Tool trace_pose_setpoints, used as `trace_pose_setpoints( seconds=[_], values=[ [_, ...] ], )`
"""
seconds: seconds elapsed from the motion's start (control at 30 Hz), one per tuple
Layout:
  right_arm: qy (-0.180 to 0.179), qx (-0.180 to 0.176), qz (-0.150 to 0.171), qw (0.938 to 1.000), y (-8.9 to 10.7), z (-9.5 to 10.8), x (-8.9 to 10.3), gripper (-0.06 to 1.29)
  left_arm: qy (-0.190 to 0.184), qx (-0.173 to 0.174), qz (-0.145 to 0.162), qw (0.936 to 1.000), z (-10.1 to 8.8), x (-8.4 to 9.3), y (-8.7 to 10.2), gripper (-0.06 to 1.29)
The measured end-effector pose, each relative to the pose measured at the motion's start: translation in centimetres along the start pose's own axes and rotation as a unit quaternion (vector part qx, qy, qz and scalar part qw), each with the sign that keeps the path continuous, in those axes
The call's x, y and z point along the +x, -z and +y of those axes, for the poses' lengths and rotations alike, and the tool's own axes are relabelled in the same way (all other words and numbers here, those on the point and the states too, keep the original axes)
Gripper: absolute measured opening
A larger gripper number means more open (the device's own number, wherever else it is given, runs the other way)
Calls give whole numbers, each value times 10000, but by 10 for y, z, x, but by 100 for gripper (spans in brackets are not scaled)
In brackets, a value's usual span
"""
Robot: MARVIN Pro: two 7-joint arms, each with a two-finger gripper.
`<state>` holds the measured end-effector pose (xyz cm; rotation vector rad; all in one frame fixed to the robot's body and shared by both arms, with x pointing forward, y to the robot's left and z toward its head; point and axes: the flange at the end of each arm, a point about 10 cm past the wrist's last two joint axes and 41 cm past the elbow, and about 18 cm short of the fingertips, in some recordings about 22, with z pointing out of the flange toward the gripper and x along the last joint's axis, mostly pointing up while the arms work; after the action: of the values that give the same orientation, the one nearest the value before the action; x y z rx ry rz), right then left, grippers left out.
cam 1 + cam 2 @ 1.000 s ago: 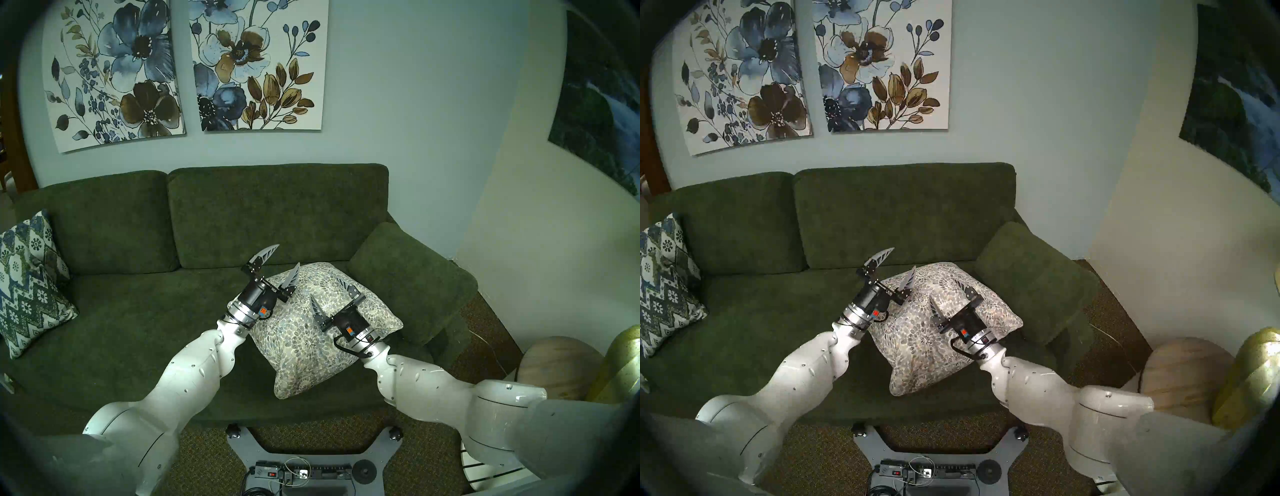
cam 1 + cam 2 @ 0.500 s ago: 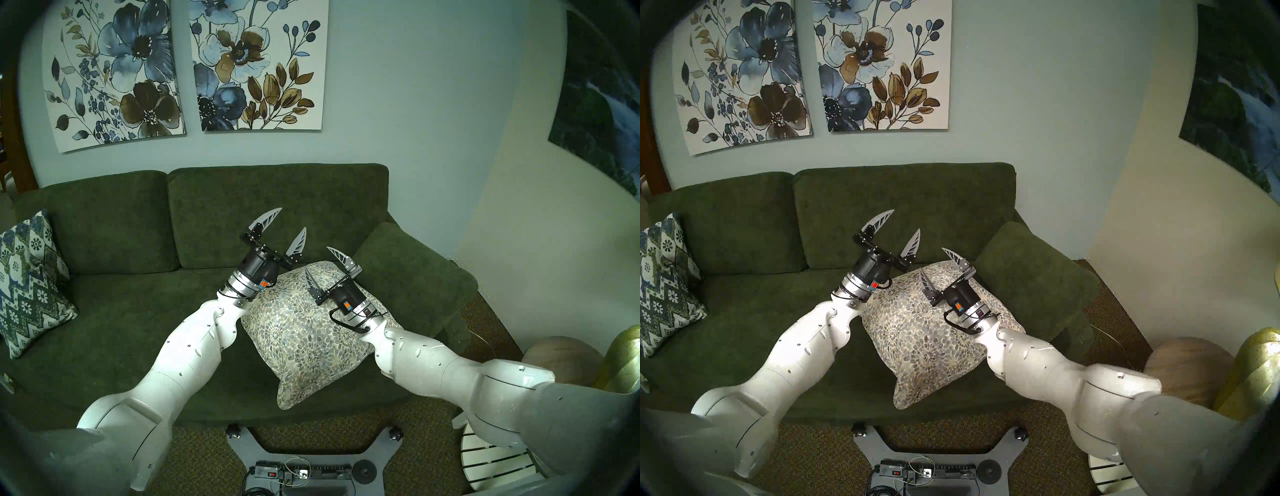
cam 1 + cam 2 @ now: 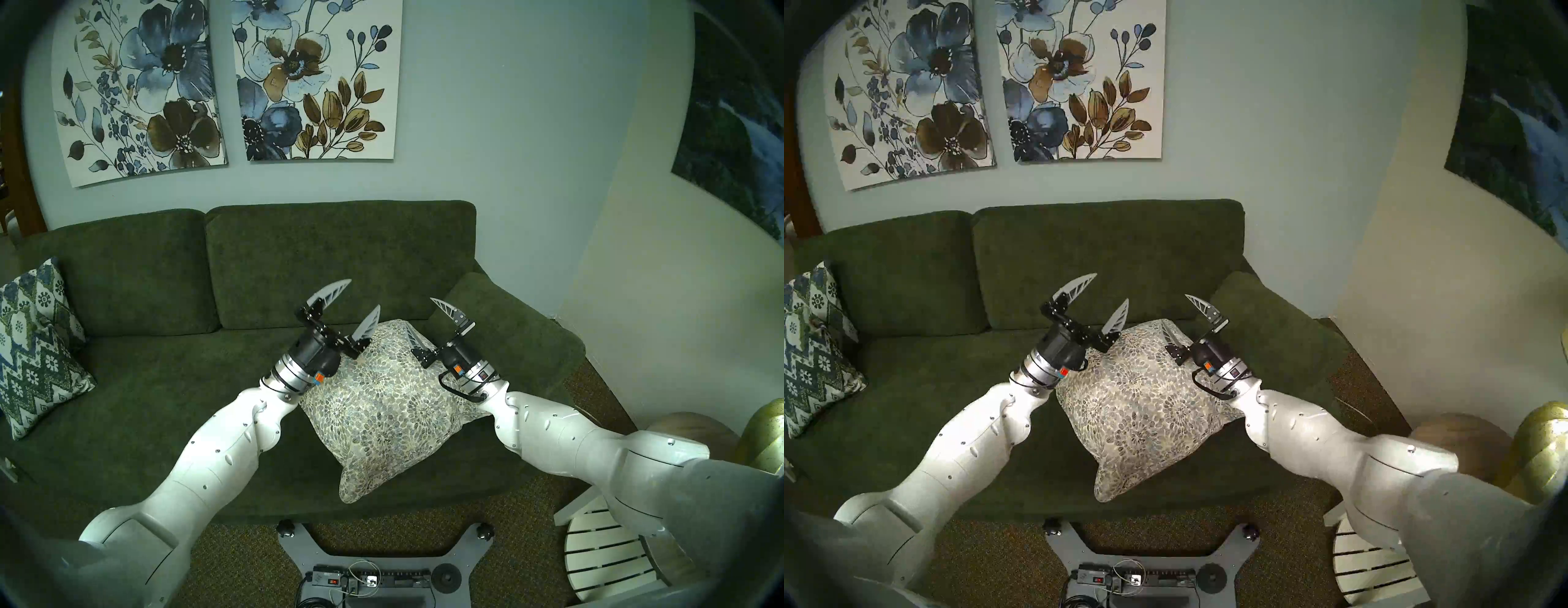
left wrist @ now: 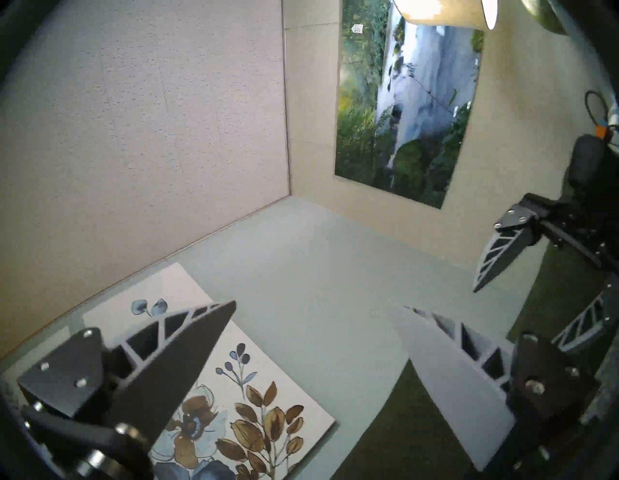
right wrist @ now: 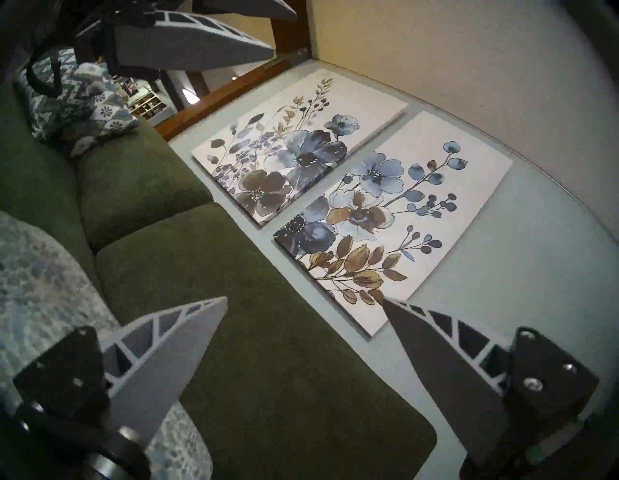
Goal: Fluff a cushion
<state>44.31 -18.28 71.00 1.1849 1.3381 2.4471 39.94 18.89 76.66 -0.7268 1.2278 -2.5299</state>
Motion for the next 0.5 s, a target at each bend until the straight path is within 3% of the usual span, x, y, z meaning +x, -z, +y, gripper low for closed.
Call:
trace_pose_setpoints(
  seconds=[0.13,0.27,0.33,0.47,0.5],
  values=[
    [-24,618,-284,9977,34,-41,-2,121,378,-514,-369,9973,41,11,44,121],
    [-72,978,-431,9942,55,-68,1,121,615,-886,-670,9919,66,19,80,121],
    [-125,1198,-529,9913,70,-87,4,121,785,-1218,-958,9848,84,27,112,121],
    [-178,1299,-629,9894,82,-100,6,120,888,-1535,-1262,9760,97,33,144,121],
    [-212,1343,-688,9883,89,-107,8,117,927,-1705,-1453,9702,102,35,163,121]
  ],
)
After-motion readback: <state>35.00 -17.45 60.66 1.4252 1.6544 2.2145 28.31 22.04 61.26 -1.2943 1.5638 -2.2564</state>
